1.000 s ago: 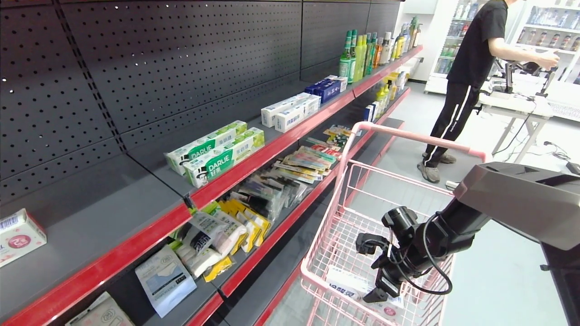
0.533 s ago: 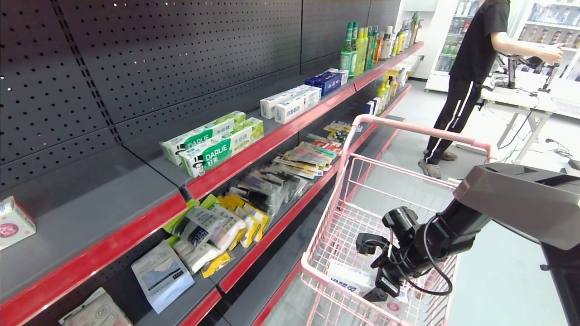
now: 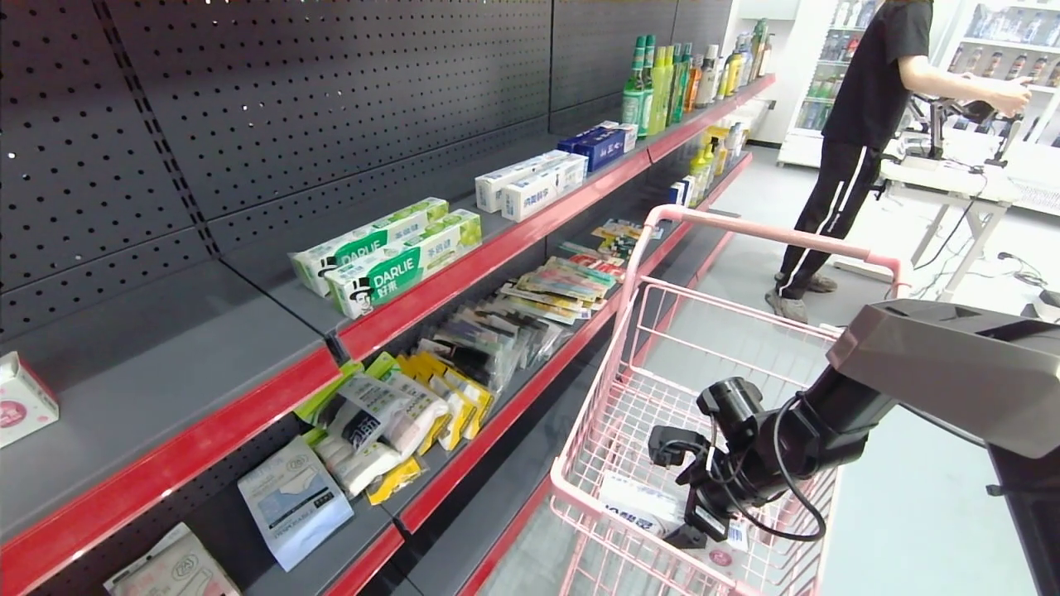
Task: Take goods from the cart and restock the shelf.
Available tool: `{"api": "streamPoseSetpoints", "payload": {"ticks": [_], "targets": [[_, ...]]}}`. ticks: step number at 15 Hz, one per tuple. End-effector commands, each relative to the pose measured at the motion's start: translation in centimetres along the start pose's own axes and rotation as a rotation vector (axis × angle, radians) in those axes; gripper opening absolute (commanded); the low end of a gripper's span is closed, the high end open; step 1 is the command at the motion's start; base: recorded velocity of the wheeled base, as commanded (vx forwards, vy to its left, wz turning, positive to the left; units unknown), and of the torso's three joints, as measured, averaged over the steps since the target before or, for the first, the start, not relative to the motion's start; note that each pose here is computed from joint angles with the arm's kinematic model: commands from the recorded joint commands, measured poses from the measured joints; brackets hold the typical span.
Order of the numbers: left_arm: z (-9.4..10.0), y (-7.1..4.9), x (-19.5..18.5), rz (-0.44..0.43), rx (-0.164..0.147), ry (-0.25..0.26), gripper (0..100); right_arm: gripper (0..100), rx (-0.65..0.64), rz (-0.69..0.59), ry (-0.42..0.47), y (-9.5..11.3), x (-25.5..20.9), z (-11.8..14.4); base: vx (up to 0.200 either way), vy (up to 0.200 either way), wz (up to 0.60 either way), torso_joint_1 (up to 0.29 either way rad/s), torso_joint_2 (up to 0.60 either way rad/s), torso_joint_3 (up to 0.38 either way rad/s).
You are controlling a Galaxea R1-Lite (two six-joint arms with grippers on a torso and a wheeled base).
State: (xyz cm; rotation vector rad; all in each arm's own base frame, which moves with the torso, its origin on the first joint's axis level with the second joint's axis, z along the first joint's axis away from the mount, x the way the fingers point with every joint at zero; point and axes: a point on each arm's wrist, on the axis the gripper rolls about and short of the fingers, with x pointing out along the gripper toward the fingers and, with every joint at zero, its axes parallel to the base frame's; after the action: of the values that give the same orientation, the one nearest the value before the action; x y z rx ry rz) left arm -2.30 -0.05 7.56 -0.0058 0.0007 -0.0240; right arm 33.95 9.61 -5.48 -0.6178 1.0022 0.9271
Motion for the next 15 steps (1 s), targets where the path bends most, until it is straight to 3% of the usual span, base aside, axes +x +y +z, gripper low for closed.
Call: {"api": "streamPoseSetpoints", "payload": {"ticks": [1,14,15], "targets": [[0.00,0.00,0.01,0.001,0.000,0.001,100,100,-0.017,-0.020,0.005,0.49,0.41,-0.09,0.000,0.000,0.00,0.000,0.00,0.000],[0.00,0.00,0.01,0.000,0.000,0.001,100,100,-0.028,-0.036,-0.002,0.82,0.82,-0.33,0.000,0.000,0.00,0.000,0.00,0.000],[0.00,0.00,0.01,0.003,0.000,0.001,100,0,-0.030,-0.037,-0.003,0.81,0.82,-0.32,0.000,0.000,0.00,0.000,0.00,0.000]]}}
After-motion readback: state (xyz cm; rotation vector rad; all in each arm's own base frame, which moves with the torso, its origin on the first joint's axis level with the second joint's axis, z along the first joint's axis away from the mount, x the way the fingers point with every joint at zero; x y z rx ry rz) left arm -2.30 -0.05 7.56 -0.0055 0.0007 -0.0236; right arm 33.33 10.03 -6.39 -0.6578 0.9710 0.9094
